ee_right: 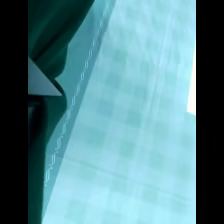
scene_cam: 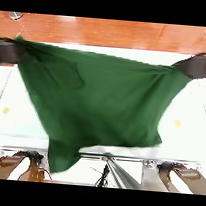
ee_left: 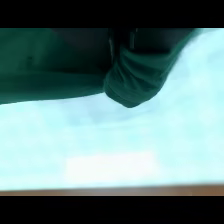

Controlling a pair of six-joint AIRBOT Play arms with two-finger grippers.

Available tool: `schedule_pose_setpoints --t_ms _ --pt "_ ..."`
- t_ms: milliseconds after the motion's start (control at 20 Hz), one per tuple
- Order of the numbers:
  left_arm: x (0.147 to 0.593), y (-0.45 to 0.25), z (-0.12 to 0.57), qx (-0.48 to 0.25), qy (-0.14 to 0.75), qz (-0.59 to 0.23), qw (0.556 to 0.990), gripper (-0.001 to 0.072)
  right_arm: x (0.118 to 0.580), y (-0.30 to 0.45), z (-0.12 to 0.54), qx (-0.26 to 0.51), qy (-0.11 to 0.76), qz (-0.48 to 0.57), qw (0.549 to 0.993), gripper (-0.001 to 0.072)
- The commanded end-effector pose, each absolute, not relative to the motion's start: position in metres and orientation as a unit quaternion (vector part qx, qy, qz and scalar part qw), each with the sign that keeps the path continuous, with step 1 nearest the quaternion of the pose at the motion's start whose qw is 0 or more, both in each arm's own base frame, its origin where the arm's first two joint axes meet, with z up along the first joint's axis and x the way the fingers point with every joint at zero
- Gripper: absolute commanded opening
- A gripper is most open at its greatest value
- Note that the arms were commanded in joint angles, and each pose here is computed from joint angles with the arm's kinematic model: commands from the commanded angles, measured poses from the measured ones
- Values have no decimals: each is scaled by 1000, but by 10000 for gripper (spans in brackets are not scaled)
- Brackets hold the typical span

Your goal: Fold the shirts.

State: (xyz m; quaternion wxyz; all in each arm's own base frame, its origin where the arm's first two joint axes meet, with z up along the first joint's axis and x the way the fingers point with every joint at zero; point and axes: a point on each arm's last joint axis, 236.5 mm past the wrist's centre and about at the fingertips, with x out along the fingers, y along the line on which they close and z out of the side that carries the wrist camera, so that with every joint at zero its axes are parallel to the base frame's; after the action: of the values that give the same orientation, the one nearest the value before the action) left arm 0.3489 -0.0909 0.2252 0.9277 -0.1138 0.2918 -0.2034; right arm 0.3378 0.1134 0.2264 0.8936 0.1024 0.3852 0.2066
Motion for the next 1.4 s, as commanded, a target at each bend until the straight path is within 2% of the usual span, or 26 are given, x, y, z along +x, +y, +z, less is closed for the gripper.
schedule_pose_setpoints --t_ms 0,250,350,400,450,500,550,650,750,850,950,1100,1250,1350 --pt "413 -95 137 -136 343 -180 912 28 422 114 145 141 431 179 873 23" --pt "475 -110 88 -146 388 -183 891 29 519 138 96 220 458 189 840 23" --pt "484 -119 81 -170 394 -190 883 31 544 141 81 274 461 180 825 23" --pt "485 -122 78 -184 397 -193 878 55 552 141 73 305 465 178 812 24" --pt "485 -123 74 -186 402 -193 876 261 556 141 69 331 466 181 800 111" --pt "482 -122 71 -182 410 -195 872 674 557 138 68 355 469 185 787 461" --pt "475 -115 67 -168 427 -195 867 703 553 132 70 364 474 193 778 626" --pt "448 -90 56 -152 494 -189 835 701 532 105 74 358 499 211 760 626" --pt "400 -62 39 -179 578 -191 773 699 489 63 73 315 550 225 740 617" --pt "350 -37 11 -230 643 -173 710 700 435 7 55 239 624 173 724 617" --pt "301 -19 -23 -298 674 -129 663 700 396 -38 38 207 645 89 730 617" --pt "243 -3 -54 -386 676 -80 622 700 354 -39 9 263 593 44 759 617" --pt "225 1 -64 -433 653 -56 619 700 314 -5 -18 317 557 54 766 617" --pt "229 -7 -72 -457 635 -49 621 700 295 21 -27 349 550 78 755 617"
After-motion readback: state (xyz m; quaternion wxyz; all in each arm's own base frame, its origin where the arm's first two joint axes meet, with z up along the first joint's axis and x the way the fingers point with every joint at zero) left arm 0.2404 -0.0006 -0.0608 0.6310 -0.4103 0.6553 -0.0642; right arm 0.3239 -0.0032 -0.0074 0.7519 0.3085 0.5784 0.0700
